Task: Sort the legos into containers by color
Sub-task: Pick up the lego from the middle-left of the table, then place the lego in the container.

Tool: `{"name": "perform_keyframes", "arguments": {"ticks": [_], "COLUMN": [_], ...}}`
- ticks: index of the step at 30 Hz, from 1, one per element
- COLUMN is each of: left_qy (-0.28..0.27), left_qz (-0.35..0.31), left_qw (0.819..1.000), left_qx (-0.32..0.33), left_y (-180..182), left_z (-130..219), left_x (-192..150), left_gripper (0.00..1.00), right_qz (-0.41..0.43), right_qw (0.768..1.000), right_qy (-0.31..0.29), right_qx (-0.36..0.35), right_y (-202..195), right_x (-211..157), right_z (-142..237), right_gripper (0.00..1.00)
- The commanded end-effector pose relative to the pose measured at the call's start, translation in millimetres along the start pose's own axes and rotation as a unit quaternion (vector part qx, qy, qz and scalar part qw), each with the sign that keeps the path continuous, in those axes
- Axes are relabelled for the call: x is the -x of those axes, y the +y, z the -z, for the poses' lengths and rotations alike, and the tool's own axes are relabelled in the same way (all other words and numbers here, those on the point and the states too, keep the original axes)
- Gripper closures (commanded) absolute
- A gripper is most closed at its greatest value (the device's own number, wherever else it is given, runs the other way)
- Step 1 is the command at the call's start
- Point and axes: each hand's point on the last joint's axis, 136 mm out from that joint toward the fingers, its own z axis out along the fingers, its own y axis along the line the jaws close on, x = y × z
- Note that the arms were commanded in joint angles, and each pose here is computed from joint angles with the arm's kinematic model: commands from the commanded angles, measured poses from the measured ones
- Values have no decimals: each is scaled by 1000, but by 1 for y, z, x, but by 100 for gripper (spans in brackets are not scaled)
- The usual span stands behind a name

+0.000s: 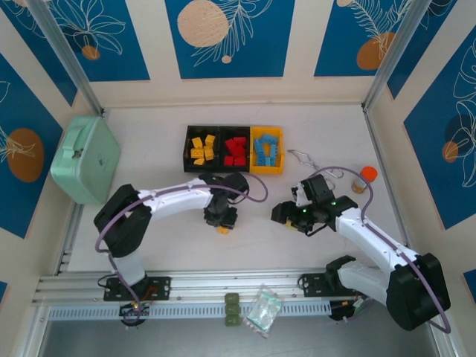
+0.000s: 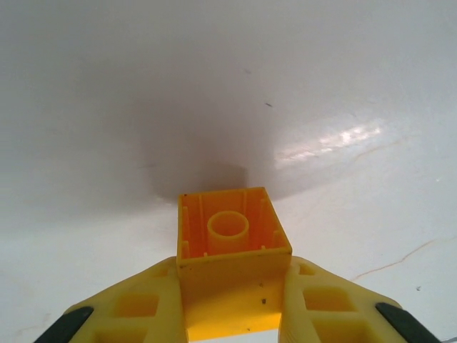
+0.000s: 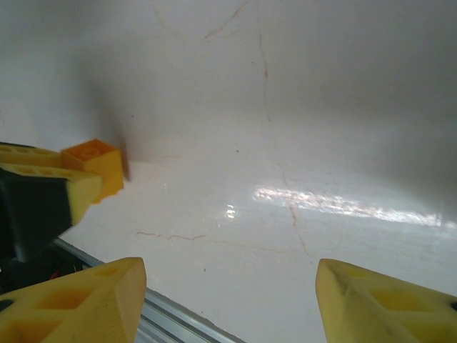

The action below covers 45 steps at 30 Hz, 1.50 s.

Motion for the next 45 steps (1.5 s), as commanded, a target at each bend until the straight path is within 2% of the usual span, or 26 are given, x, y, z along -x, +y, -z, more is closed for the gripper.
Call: {"name": "perform_keyframes", "arguments": {"ticks": [1, 8, 16, 24, 32, 35, 37, 38, 45], "left_qy": [-35, -96, -168, -171, -163, -158, -153, -155, -187], "left_qz": [9, 46, 86, 103, 100, 101, 102, 103, 106], "left_qw": [999, 994, 982, 980, 981, 982, 982, 982, 976], "left_qx": [15, 6, 5, 19, 25, 33, 31, 29, 20], "left_y": [28, 68, 109, 134, 137, 139, 138, 137, 136], "left_z": [25, 59, 97, 84, 65, 60, 59, 61, 90], "left_x": [16, 62, 139, 197, 235, 243, 245, 245, 227], "left_gripper": [76, 76, 76, 77, 77, 67, 53, 50, 46], "right_qz": [22, 56, 76, 67, 62, 61, 60, 61, 71], "right_qw": [999, 998, 997, 998, 998, 998, 998, 998, 997], "right_qy": [-13, 3, 13, 13, 9, 10, 8, 7, -6], "right_qx": [25, 30, 27, 15, 2, 0, -3, -5, -16], "right_y": [27, 58, 79, 75, 70, 70, 69, 69, 69], "right_x": [13, 17, 18, 16, 17, 17, 18, 18, 25], "right_z": [0, -23, -39, -42, -42, -43, -43, -42, -37], "right_gripper": [35, 36, 36, 36, 36, 36, 36, 36, 35]}}
